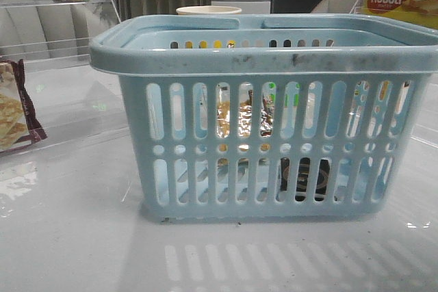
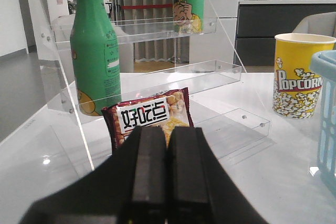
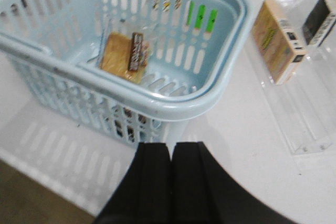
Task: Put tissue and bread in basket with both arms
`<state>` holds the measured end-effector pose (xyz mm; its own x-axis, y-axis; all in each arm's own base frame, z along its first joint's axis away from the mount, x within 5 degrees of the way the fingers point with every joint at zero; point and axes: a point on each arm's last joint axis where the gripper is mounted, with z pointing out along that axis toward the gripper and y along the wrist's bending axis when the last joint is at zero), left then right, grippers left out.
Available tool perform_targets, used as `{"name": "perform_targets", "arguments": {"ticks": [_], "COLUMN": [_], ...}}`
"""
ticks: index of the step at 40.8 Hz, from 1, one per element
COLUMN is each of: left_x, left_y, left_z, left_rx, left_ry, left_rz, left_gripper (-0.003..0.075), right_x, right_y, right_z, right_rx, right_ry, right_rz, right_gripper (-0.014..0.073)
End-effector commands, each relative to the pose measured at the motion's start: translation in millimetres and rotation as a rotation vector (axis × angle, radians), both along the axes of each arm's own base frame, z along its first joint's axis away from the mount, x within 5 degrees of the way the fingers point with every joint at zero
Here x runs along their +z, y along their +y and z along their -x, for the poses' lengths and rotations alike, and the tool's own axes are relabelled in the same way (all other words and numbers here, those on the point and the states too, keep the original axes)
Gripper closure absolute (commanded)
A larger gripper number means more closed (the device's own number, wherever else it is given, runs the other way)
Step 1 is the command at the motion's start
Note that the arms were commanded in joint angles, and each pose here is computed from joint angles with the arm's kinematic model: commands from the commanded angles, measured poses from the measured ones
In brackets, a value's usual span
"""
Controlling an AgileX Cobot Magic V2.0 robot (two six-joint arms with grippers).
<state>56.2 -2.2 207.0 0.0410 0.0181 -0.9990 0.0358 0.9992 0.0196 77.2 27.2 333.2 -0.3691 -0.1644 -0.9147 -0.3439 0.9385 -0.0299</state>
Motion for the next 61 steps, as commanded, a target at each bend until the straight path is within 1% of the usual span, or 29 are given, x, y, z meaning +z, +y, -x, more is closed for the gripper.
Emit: {"name": "perform_targets", "arguments": {"ticks": [1,6,11,16,22,23,28,44,52,61], "left_x": [9,9,9,9,9,9,9,9,9,9], "left_y": [1,1,1,1,1,1,1,1,1,1], "left_z": [2,2,2,2,2,2,2,2,2,2], "left_rx": [0.006,0.006,0.006,0.006,0.006,0.006,0.006,0.006,0.006,0.006], "left_ry": [-0.105,-0.105,-0.105,-0.105,-0.105,-0.105,-0.105,-0.105,-0.105,-0.105], "left_rz": [0.016,0.016,0.016,0.016,0.016,0.016,0.016,0.016,0.016,0.016], "left_gripper": [0.0629,0.0629,0.0629,0.0629,0.0629,0.0629,0.0629,0.0629,0.0629,0.0629], "right_x": [2,-28,-59,-90,-119,-121,-124,-124,-123,-123], "right_y": [-9,-19,-25,-29,-31,-31,-31,-31,-30,-30], "right_z": [3,12,20,24,23,23,23,23,23,23], "right_rx": [-0.101,-0.217,-0.297,-0.35,-0.385,-0.387,-0.395,-0.395,-0.389,-0.388], "right_ry": [-0.231,-0.41,-0.546,-0.614,-0.61,-0.579,-0.548,-0.549,-0.549,-0.546], "right_rz": [-0.071,-0.102,-0.111,-0.107,-0.096,-0.09,-0.084,-0.084,-0.172,-0.177], "right_gripper": [0.054,0.054,0.054,0.054,0.054,0.054,0.054,0.054,0.054,0.054]}}
